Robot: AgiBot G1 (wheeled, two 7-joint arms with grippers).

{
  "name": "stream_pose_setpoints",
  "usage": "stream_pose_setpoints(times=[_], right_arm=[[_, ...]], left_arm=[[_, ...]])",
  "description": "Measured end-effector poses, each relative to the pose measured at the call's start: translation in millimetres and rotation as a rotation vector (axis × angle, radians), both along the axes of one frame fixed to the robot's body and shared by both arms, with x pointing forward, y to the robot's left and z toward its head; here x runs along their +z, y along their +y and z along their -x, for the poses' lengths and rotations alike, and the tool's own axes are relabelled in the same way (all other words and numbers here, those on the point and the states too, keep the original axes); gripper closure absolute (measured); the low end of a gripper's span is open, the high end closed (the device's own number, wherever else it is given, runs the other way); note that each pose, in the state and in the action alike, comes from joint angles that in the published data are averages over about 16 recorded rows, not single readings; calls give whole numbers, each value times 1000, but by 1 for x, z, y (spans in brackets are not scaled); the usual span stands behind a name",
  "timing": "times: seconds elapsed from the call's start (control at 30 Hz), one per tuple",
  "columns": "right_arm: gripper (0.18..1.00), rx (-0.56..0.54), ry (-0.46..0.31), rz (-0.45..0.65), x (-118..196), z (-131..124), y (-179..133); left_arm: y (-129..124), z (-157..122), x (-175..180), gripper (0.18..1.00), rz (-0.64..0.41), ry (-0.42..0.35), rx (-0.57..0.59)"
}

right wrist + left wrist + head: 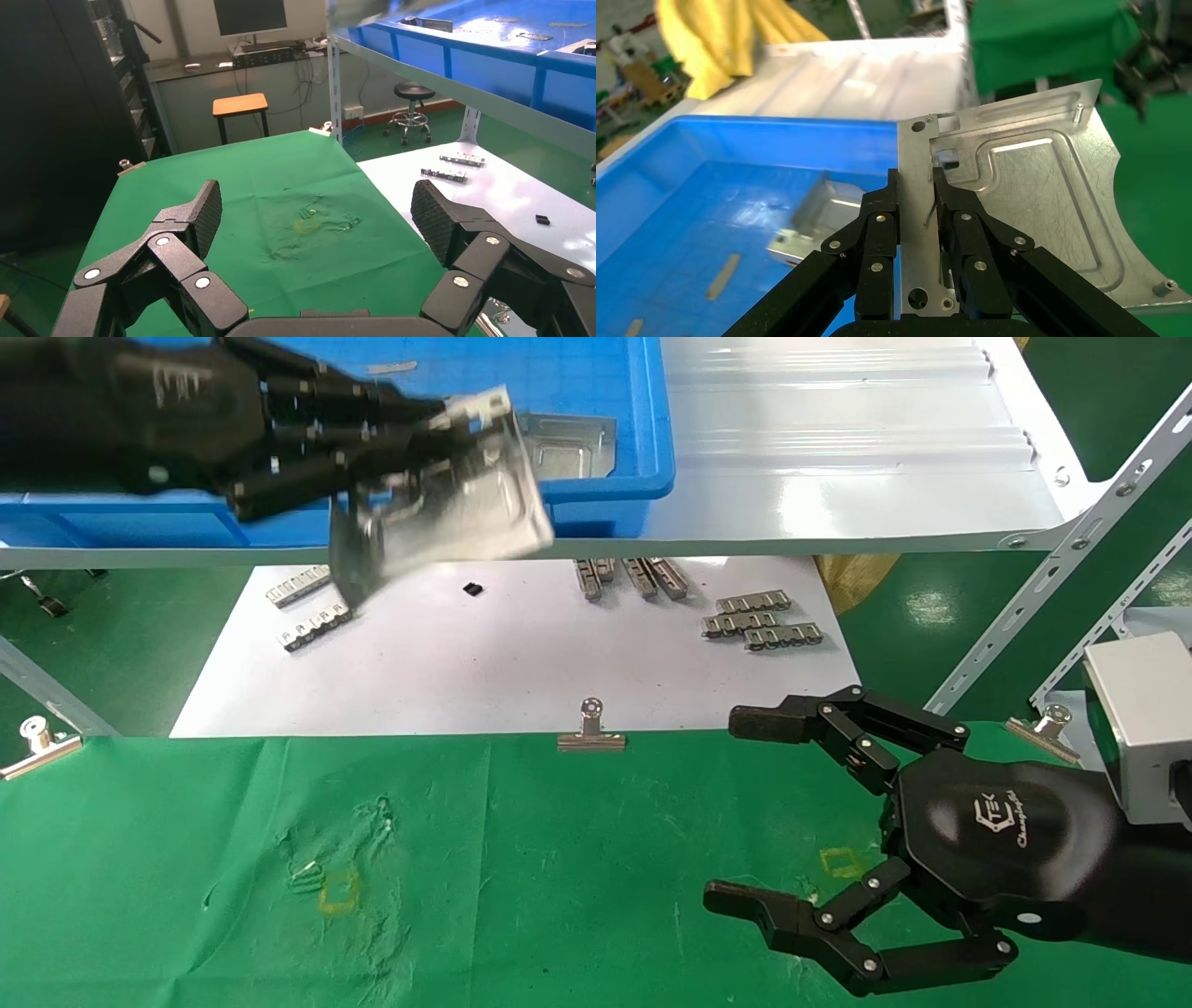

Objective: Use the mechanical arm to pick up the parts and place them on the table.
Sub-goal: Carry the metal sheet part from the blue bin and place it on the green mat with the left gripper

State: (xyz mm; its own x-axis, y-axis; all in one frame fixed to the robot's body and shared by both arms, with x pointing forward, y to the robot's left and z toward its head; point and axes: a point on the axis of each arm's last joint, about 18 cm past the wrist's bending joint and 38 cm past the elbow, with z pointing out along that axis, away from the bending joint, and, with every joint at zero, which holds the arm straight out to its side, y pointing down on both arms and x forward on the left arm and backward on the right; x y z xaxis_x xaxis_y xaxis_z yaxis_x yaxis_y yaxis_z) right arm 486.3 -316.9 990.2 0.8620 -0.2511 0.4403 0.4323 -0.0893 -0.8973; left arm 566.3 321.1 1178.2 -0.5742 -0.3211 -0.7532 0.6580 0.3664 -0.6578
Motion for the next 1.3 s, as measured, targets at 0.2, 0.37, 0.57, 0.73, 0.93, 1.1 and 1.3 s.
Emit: stream_pose_setpoints(times=[0.2,0.37,0.57,0.73,0.93,1.1,1.3], right_arm=[[178,0,0,0,0,0,0],[178,0,0,0,0,0,0],[178,0,0,0,0,0,0],[178,0,0,0,0,0,0],[178,0,0,0,0,0,0],[178,0,0,0,0,0,0],[178,0,0,0,0,0,0]], left_arm=[[12,15,-42,917,-132,-54,-14],[27,14,-84,922,-245,-78,6],[52,-7,-137,928,-363,-102,61],[68,-25,-179,934,-433,-120,85],[74,-40,-221,939,-479,-144,80],[74,-49,-242,941,-509,-184,76],[76,-57,-256,943,-544,-229,87]])
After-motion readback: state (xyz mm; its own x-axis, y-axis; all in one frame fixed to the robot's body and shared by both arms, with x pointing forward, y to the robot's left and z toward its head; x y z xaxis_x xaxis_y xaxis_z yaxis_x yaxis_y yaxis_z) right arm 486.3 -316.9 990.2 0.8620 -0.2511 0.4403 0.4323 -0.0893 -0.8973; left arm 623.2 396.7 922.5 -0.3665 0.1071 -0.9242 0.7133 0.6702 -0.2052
